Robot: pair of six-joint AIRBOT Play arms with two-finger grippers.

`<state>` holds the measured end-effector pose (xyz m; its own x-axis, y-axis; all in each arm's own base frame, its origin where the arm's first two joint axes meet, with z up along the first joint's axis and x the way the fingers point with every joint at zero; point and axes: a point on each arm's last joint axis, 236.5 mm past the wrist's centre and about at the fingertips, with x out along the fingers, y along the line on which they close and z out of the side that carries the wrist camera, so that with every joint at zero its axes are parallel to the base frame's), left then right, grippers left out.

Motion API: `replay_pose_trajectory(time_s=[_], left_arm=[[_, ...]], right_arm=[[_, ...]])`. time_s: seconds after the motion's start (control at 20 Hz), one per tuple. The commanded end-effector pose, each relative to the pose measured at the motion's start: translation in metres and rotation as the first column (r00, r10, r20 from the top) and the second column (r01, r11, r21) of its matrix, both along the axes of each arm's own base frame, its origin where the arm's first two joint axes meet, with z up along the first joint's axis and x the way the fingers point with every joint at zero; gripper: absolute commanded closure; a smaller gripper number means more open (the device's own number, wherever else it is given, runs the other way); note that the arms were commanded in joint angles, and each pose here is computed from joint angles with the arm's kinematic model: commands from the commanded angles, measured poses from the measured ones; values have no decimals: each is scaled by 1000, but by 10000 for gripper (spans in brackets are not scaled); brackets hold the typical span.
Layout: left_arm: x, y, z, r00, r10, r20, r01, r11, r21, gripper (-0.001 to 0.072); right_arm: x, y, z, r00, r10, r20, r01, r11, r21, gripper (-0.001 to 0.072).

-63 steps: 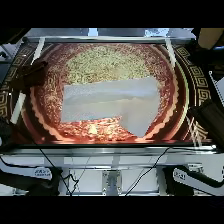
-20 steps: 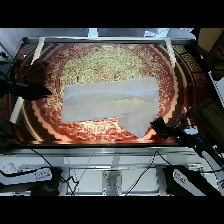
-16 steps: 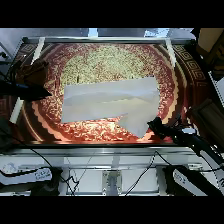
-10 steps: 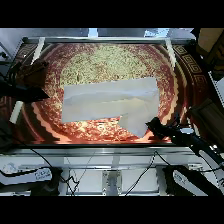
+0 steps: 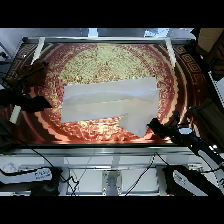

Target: Fold the shirts.

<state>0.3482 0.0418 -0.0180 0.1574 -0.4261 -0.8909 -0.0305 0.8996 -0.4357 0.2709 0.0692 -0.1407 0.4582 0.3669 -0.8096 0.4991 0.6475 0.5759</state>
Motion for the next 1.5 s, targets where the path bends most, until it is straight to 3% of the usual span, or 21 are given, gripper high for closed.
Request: replay_pose_trajectory(time_s=[0.0, 0.1, 0.35, 1.0, 1.15, 1.35, 1.45], left_arm=[[-18, -8, -27, 996, 41, -74, -43, 999, -24, 129], [-21, -15, -32, 995, 55, -83, -60, 997, -54, 7], [-5, -20, -40, 987, 155, -41, -158, 983, -92, 12], [-41, -46, -107, 945, 275, -177, -303, 940, -157, 47], [-41, -56, -118, 932, 285, -224, -330, 922, -202, 117], [-27, -66, -113, 953, 261, -155, -295, 914, -277, 528], [-22, -68, -109, 962, 244, -119, -269, 916, -296, 690]], right_arm=[[-1, -6, -3, 999, 39, 11, -38, 998, -52, 685], [1, -8, -3, 999, 32, 17, -31, 998, -61, 685], [1, -9, -3, 999, 31, 18, -29, 998, -62, 685], [1, -8, -3, 999, 31, 16, -30, 998, -59, 685], [2, -7, -2, 1000, 18, 18, -18, 999, -47, 685], [2, -2, 0, 999, 28, 20, -28, 999, -26, 666], [2, 11, 9, 991, 129, 44, -129, 992, -13, 521]])
